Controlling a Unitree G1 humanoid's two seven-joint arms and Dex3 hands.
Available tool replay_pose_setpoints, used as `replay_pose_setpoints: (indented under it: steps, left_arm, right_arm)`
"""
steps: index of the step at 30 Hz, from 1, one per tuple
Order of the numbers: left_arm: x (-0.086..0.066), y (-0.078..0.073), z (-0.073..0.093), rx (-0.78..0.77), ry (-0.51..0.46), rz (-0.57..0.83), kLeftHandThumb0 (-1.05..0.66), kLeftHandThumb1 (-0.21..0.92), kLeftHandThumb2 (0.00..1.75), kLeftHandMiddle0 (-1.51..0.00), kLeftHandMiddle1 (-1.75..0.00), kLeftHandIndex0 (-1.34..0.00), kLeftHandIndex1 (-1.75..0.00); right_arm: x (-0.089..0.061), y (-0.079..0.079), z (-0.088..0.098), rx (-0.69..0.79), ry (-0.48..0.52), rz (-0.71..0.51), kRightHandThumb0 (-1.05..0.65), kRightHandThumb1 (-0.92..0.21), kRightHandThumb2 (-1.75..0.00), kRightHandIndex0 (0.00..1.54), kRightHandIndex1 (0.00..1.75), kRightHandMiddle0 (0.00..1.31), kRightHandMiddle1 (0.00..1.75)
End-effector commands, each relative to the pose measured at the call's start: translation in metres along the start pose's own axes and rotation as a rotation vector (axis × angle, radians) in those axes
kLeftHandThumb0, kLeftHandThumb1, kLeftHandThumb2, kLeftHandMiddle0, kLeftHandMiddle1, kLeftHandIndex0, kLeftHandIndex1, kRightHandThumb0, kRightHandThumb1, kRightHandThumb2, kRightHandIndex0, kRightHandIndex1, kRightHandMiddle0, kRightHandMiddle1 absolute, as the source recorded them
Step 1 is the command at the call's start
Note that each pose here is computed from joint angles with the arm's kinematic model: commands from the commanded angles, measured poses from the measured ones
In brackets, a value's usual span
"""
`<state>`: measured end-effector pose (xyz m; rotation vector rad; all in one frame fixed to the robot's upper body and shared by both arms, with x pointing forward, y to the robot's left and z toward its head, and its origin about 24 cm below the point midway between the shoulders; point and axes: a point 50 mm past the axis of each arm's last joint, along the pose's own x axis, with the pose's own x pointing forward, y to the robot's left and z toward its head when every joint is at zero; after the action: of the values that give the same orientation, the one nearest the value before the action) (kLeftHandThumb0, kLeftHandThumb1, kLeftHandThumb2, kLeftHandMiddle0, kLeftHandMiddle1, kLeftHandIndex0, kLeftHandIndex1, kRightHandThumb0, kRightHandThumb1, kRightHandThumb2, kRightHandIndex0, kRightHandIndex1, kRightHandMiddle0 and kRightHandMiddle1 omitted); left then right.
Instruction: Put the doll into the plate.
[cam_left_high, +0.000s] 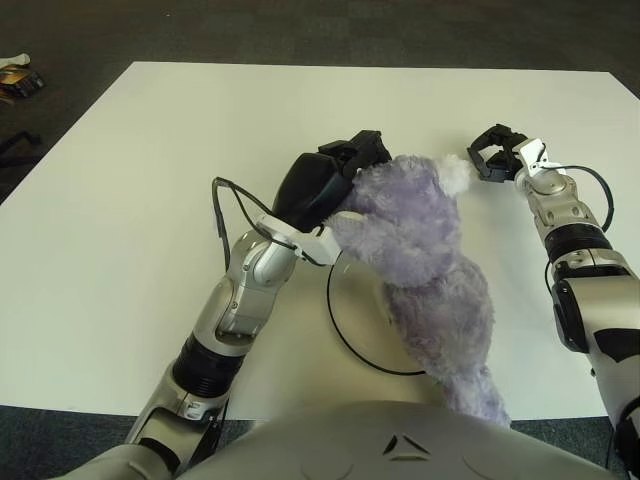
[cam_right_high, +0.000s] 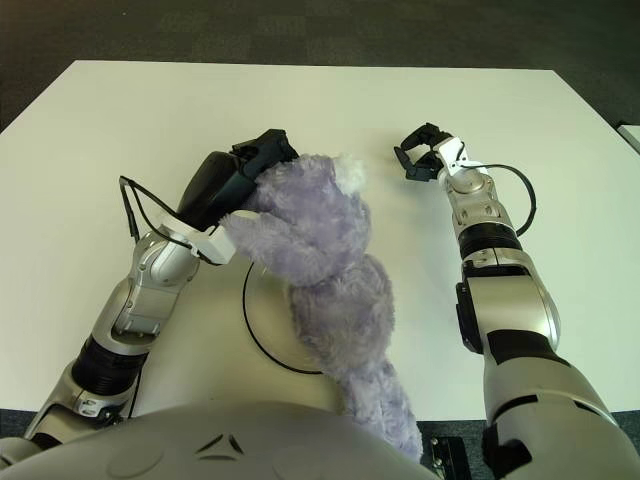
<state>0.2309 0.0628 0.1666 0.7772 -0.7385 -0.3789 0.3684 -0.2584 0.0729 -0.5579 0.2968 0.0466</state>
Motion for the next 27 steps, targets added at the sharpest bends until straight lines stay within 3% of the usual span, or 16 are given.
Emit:
replay_pose_setpoints:
  steps: [1,12,21,27]
  left_arm:
    - [-0.0038,-0.0022,-0.0005,0.004,-0.012,-0.029,0.0,0.09,1.56,-0.75,-1.75,-0.61,-1.68]
    - [-0.0084,-0.0062,-0.0016,-0.016,-0.01,-0.078,0.0,0.12,1.54,-0.74,-1.73,-0.54,-1.75]
    - [-0.0104,-0.0082,-0.0046,-0.013,-0.021,-0.108,0.0,0.13,1.52,-0.75,-1.73,-0.53,-1.72]
    - [-0.0114,-0.009,-0.0075,-0.013,-0.02,-0.131,0.0,0.26,1.35,-0.68,-1.75,-0.47,-1.62]
  right_arm:
    - [-0.0161,0.0408,-0.0667,-0.015,0.248,0.145,-0.01,-0.59,-1.0,0.31,1.75,0.29,1.75]
    - [-0.0157,0.0409,-0.066,-0.047,0.257,0.145,-0.01,-0.71,-0.85,0.23,1.75,0.22,1.75]
    - [-0.0154,0.0412,-0.0654,-0.042,0.261,0.149,-0.01,-0.74,-0.81,0.21,1.75,0.2,1.75]
    - [-0.0152,0.0417,-0.0647,-0.049,0.254,0.147,-0.01,-0.74,-0.81,0.21,1.75,0.2,1.75]
